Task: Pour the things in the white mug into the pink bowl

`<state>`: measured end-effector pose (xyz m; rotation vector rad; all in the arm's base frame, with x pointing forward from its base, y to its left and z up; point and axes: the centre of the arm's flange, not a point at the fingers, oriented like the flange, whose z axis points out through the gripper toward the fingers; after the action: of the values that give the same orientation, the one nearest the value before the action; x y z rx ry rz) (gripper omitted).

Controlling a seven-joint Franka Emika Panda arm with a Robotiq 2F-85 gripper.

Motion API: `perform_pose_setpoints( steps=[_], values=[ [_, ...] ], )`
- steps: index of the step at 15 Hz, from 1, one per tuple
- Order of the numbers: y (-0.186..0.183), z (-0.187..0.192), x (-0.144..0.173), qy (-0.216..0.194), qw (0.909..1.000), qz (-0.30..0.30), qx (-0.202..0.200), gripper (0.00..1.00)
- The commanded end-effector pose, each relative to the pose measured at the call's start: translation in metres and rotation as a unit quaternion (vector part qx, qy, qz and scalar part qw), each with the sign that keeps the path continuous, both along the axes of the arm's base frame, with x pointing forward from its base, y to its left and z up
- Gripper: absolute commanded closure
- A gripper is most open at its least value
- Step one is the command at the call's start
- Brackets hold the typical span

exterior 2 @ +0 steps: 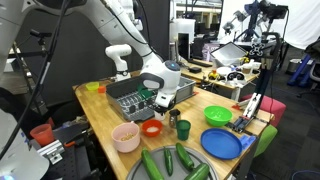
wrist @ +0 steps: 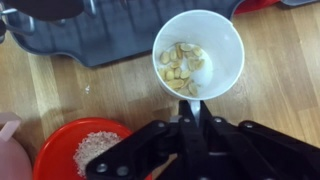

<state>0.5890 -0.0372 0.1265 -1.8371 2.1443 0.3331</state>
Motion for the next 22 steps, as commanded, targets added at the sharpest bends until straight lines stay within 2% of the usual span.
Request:
perform_pose_setpoints(
  steps=[1, 8, 14, 17, 22],
  values=[
    [-0.001, 0.0, 0.002, 0.001, 1.0, -0.003, 0.007, 0.98],
    [-0.002, 0.027, -0.007, -0.019, 0.9997, -0.004, 0.016, 0.98],
    [-0.012, 0.044, -0.032, -0.008, 0.9999, -0.008, -0.009, 0.98],
    [-0.019, 0.06, -0.048, -0.023, 0.9996, -0.01, -0.013, 0.98],
    [-0.027, 0.111, -0.08, -0.063, 0.9968, -0.023, -0.043, 0.98]
  ],
)
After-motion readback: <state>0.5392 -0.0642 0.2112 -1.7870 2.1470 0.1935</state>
